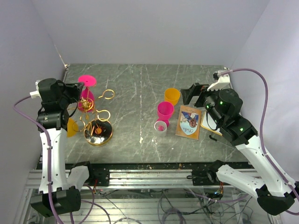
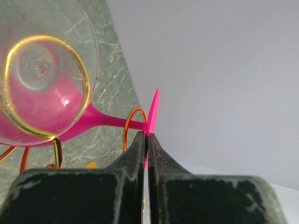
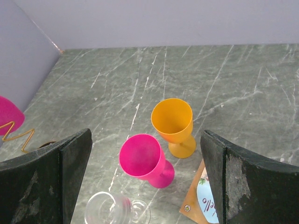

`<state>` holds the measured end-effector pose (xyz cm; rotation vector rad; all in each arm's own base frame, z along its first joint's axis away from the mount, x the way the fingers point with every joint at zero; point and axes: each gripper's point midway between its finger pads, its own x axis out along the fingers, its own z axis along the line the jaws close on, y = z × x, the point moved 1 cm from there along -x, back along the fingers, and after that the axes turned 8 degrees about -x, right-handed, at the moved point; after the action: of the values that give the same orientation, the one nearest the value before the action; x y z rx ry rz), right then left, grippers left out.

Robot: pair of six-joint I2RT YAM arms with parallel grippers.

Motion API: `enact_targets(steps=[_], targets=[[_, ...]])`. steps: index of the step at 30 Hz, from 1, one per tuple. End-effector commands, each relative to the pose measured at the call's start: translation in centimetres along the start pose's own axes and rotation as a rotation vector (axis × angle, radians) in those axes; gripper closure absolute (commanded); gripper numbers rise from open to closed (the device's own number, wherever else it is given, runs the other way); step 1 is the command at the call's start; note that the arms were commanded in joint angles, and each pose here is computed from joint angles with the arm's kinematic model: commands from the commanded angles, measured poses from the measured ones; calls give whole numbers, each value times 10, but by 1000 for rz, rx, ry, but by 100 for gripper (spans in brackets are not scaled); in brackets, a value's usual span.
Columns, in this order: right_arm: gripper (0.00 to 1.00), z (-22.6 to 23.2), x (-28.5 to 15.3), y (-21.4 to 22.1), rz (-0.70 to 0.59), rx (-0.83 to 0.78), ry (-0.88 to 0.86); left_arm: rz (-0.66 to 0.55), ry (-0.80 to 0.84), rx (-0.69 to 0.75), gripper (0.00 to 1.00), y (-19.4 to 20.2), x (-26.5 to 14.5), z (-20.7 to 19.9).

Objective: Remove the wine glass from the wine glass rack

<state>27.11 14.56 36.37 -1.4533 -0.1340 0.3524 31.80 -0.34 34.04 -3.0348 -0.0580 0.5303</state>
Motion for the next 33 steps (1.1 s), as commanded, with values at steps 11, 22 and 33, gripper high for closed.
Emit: enact_targets(steps=[11,22,33], targets=[[1,0,1,-1,-8,-5,6,94,142,9,93,12,5,-26],[0,4,5,0,5,-1,-6,120,146,-34,93,19,-10,-19],[0,5,6,0,11,-1,-12,91,140,-116,93,17,-22,-7]])
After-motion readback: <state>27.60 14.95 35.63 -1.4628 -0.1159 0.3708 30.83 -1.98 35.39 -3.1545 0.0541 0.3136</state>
